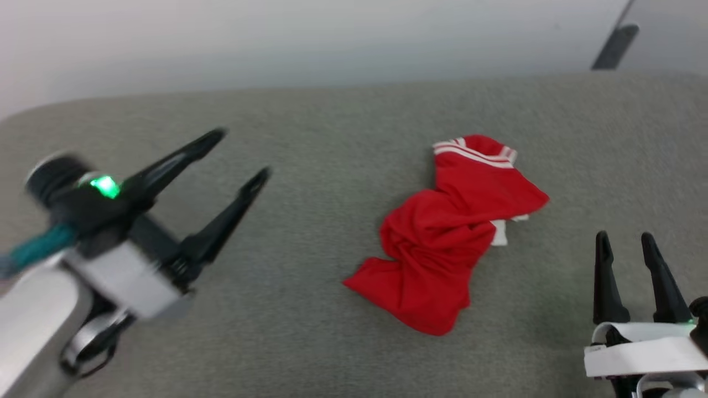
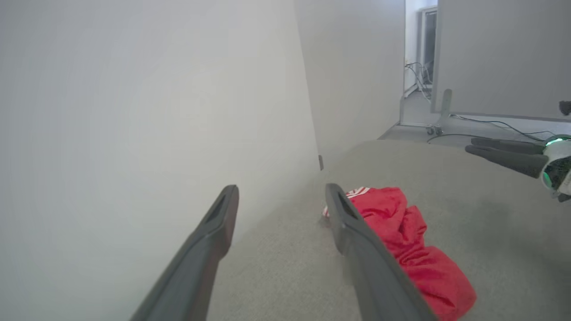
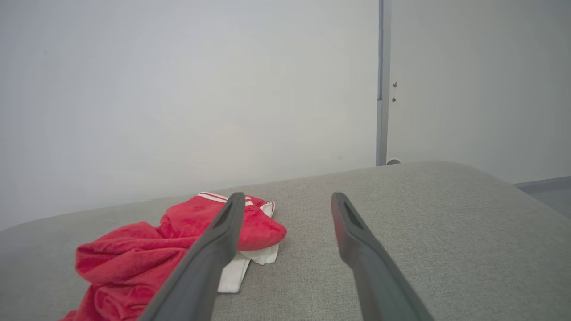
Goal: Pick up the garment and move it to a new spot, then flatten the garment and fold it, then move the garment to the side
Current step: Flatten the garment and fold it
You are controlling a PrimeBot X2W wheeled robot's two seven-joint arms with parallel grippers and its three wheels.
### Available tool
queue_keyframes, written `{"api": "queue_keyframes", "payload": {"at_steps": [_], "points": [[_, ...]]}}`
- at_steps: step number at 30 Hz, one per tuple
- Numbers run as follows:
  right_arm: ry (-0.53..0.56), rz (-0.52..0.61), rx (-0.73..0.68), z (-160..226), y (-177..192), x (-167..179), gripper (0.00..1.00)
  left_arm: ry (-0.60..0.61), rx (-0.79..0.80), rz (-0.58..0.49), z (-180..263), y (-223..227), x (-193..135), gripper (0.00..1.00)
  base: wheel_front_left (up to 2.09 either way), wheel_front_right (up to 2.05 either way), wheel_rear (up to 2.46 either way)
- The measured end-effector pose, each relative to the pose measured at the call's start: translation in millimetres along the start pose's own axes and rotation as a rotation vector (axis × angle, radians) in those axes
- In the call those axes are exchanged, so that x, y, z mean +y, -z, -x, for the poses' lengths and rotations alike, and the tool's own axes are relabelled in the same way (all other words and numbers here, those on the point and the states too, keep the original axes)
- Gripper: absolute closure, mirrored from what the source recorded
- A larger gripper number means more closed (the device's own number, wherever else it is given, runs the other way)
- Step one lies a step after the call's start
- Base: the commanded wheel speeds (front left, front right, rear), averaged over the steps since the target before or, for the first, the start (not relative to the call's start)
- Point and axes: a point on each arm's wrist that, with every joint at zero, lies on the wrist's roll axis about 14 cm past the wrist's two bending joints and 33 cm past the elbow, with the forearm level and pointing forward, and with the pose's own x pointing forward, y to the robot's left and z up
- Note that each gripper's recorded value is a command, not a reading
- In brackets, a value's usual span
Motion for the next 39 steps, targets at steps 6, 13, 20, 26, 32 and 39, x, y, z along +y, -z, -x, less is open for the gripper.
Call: {"api": "queue_keyframes", "payload": {"at_steps": [6, 13, 20, 26, 32, 39], "points": [[0.046, -0.029, -0.002, 2.2, 1.0, -13.6, 0.00, 0.308, 0.242, 0.062, -66.2, 34.9, -58.4, 0.00, 0.00, 0.00, 0.00], [0.117, -0.044, 0.028, 20.1, 6.2, -32.4, 0.00, 0.636, 0.671, 0.137, -87.3, 99.4, -131.6, 0.00, 0.00, 0.00, 0.00], [0.199, -0.034, 0.059, 45.1, 7.5, -50.8, 0.00, 0.762, 0.706, 0.135, -125.4, 113.7, -162.0, 0.00, 0.00, 0.00, 0.00], [0.245, -0.032, 0.074, 56.4, 7.2, -58.9, 0.00, 0.784, 0.736, 0.124, -148.0, 143.4, -172.9, 0.00, 0.00, 0.00, 0.00], [0.278, -0.019, 0.094, 63.5, 9.6, -65.3, 0.00, 0.800, 0.792, 0.110, -154.2, 171.9, -176.0, 0.48, 0.00, 0.00, 0.00], [0.301, -0.003, 0.105, 61.8, 12.8, -74.2, 0.00, 0.794, 0.773, 0.195, -154.6, 175.2, -173.1, 1.00, 0.00, 0.00, 0.00]]}}
